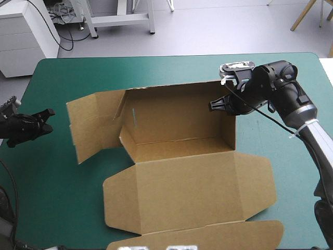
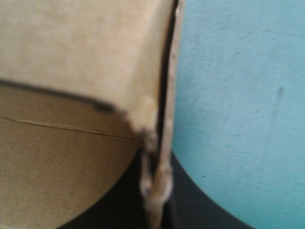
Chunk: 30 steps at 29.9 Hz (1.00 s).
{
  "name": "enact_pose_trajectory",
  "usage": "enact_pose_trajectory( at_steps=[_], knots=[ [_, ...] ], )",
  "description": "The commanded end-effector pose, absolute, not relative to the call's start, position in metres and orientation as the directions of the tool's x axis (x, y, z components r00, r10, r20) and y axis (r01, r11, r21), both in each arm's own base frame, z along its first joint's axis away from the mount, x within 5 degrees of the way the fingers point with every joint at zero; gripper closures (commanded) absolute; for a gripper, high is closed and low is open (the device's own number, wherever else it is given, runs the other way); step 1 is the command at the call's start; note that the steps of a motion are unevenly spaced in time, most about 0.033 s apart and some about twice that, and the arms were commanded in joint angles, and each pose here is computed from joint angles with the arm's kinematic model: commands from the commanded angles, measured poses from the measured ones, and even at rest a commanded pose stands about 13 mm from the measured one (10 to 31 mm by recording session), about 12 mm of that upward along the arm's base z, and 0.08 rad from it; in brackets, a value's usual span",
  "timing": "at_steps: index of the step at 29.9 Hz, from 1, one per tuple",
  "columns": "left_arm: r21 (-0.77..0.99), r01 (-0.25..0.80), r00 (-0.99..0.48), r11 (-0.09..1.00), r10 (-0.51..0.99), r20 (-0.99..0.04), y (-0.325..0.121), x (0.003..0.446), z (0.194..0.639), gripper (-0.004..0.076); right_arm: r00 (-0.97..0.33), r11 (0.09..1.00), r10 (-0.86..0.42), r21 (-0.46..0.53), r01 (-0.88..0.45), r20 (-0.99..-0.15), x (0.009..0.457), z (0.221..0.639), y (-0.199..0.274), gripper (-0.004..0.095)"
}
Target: Fold the box
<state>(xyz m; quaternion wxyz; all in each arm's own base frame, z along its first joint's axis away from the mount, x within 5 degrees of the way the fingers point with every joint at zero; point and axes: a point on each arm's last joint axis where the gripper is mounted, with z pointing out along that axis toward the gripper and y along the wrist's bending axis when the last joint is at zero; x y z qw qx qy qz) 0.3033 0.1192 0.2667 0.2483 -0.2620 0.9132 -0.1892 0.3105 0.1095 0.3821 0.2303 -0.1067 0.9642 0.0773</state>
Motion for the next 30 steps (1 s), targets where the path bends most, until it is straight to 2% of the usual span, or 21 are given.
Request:
enact_pose_trajectory(
  at_steps=[1, 8, 16, 22, 26, 30],
  knots=[
    [-0.515, -0.361, -0.685, 0.777, -0.596, -0.419, 0.117, 0.303, 0.29, 0.0734, -0.851, 0.933, -0.128, 0.229, -0.278, -0.51, 0.299, 0.401, 0.117, 0.0927],
    [-0.532, -0.361, -0.674, 0.766, -0.609, -0.418, 0.116, 0.304, 0.291, 0.0734, -0.889, 0.951, -0.146, 0.184, -0.246, -0.434, 0.298, 0.374, 0.113, 0.0927],
    [-0.532, -0.361, -0.674, 0.766, -0.609, -0.418, 0.116, 0.304, 0.291, 0.0734, -0.882, 0.969, -0.179, 0.08, -0.236, -0.435, 0.305, 0.368, 0.106, 0.0927],
    [-0.553, -0.359, -0.669, 0.752, -0.62, -0.409, 0.115, 0.304, 0.292, 0.0734, -0.896, 0.974, -0.188, 0.044, -0.224, -0.402, 0.327, 0.343, 0.11, 0.0927],
    [-0.555, -0.357, -0.677, 0.751, -0.618, -0.4, 0.114, 0.303, 0.292, 0.0734, -0.894, 0.982, -0.163, 0.023, -0.19, -0.416, 0.344, 0.326, 0.112, 0.0927],
    [-0.556, -0.356, -0.681, 0.751, -0.616, -0.396, 0.113, 0.303, 0.292, 0.0734, -0.865, 0.984, -0.16, -0.003, -0.181, -0.476, 0.357, 0.32, 0.113, 0.0925]
  ],
)
